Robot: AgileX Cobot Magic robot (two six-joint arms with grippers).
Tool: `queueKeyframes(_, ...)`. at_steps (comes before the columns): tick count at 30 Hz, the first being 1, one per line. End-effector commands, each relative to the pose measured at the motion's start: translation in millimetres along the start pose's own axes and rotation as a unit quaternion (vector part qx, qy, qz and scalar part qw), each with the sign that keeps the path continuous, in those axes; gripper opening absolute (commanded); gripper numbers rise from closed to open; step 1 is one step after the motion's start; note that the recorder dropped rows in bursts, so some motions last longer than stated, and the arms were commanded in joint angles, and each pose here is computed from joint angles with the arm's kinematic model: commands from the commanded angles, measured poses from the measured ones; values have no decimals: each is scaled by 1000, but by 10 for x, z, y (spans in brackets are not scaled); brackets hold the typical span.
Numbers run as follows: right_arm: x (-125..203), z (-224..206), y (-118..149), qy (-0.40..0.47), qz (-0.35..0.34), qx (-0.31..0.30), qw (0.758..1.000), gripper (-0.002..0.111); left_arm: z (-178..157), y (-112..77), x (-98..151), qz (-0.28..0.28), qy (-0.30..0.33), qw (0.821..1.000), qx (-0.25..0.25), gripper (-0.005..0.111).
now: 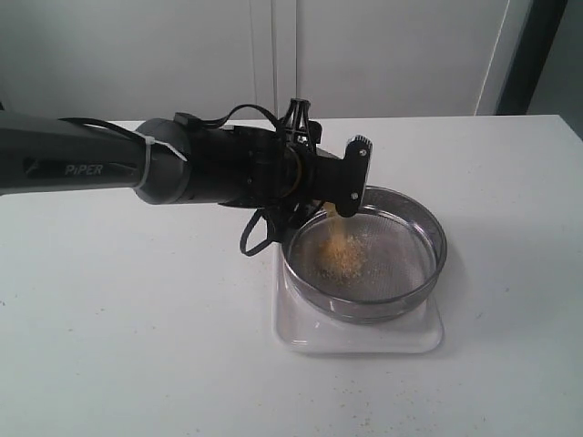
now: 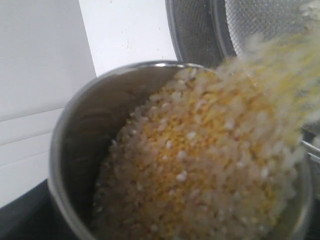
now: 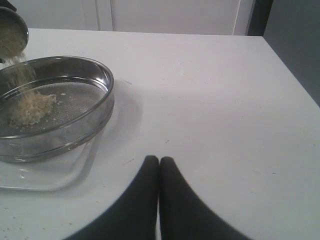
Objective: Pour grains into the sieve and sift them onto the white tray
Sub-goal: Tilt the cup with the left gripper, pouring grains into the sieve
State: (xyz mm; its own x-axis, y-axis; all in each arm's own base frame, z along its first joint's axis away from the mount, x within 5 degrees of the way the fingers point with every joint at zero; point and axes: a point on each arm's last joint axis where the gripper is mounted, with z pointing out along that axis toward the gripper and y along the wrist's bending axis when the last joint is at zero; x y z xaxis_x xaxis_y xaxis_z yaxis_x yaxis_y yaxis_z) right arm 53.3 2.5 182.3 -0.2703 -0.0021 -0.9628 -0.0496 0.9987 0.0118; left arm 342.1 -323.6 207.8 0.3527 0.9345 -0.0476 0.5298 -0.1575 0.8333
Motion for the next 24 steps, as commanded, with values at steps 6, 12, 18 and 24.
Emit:
queueKeyframes(6, 5, 2, -3, -6, -1, 3, 1000, 0, -63, 71, -68, 32, -6, 999, -21, 0)
queueKeyframes(12, 5, 2, -3, -6, -1, 3, 1000, 0, -22, 31, -59, 40, 2, 999, -18, 0)
queueKeyframes(18, 5, 2, -3, -6, -1, 3, 1000, 0, -35, 29, -97, 53, -2, 998, -22, 0)
queueKeyframes(24, 5, 2, -3, -6, -1, 3, 1000, 0, -35, 34, -93, 59, 1, 998, -25, 0)
